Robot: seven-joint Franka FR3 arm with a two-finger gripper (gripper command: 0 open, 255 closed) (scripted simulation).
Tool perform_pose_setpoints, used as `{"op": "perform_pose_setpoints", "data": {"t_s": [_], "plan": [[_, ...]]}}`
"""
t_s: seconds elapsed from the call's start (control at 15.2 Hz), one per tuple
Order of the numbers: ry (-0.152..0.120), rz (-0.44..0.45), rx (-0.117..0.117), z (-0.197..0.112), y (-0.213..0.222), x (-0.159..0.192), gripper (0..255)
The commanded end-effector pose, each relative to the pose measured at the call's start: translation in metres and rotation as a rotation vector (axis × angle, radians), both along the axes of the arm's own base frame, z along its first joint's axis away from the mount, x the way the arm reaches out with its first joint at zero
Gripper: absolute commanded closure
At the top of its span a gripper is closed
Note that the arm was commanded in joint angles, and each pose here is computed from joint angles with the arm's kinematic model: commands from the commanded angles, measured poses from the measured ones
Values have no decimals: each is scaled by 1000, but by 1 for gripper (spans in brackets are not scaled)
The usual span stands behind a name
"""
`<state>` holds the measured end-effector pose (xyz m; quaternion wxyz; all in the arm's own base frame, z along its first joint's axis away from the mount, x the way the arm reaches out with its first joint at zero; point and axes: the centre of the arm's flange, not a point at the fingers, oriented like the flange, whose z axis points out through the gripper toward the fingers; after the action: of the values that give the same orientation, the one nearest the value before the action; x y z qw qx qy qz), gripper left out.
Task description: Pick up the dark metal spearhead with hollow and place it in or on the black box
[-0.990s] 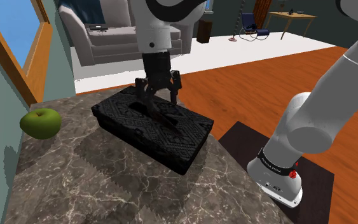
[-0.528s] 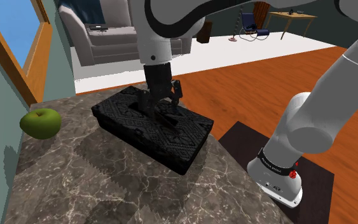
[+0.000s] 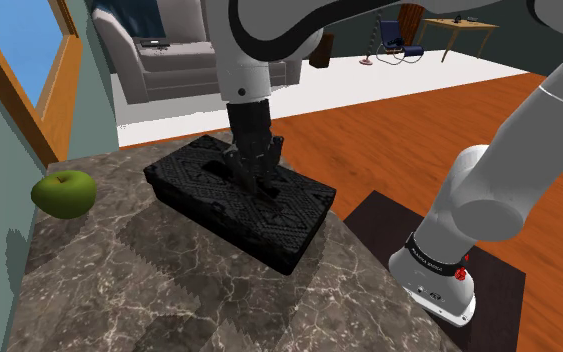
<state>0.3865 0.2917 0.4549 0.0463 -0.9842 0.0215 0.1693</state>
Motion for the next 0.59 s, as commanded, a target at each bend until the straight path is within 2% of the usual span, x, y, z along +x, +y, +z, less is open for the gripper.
{"op": "perform_pose_setpoints", "data": {"t_s": [0.0, 0.53], "plan": [[0, 0, 0, 0, 0, 0, 255], [0, 0, 0, 5, 0, 0, 255]]}}
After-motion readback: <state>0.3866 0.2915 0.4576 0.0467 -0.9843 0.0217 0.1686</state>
